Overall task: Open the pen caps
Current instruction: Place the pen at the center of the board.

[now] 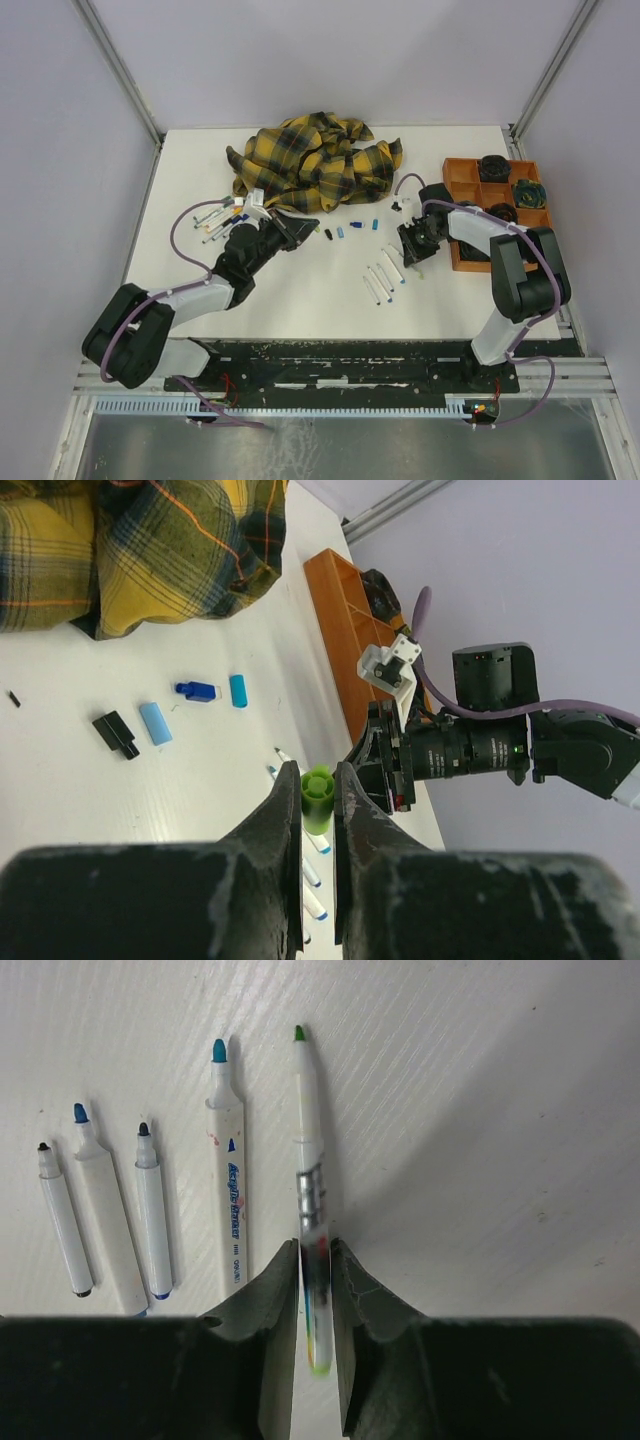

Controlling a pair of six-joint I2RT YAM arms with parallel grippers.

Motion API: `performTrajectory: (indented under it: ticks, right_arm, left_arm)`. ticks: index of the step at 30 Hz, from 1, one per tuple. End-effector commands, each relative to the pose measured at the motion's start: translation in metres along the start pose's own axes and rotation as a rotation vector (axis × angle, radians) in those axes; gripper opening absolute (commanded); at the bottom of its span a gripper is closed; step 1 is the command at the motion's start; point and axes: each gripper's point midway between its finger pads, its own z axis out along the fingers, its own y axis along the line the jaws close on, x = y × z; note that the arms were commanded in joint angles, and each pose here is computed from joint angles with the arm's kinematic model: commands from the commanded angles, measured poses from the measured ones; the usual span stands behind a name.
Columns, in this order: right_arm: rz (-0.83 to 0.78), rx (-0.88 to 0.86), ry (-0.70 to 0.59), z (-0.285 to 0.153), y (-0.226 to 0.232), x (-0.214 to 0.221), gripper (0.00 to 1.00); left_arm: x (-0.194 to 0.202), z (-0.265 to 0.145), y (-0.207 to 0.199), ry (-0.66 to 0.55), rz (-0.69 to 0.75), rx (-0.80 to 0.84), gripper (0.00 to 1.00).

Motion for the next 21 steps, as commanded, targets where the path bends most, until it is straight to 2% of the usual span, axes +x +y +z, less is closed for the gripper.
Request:
performTrajectory:
  ticks: [1, 12, 15, 21]
  right_arm:
    - [0.001, -0.015, -0.01, -0.005, 0.002, -0.01, 0.26]
    - [0.004, -0.054, -0.024, -0.013, 0.011, -0.017, 0.32]
    - [-0.005, -0.053, -0.057, -0.022, 0.013, -0.025, 0.34]
    - [-0.025, -0.041, -0.143, -0.047, 0.015, -0.038, 0.38]
  left_arm:
    - [-0.007, 0.009, -0.032, -0.001, -0.017, 0.104, 0.03]
    - [0.012, 0.027, -0.043, 0.058, 0.025, 0.076, 0.03]
    - [0.031, 0.037, -0.041, 0.107, 0.094, -0.003, 0.03]
    - [0.044, 0.059, -0.036, 0.125, 0.212, -0.16, 0.03]
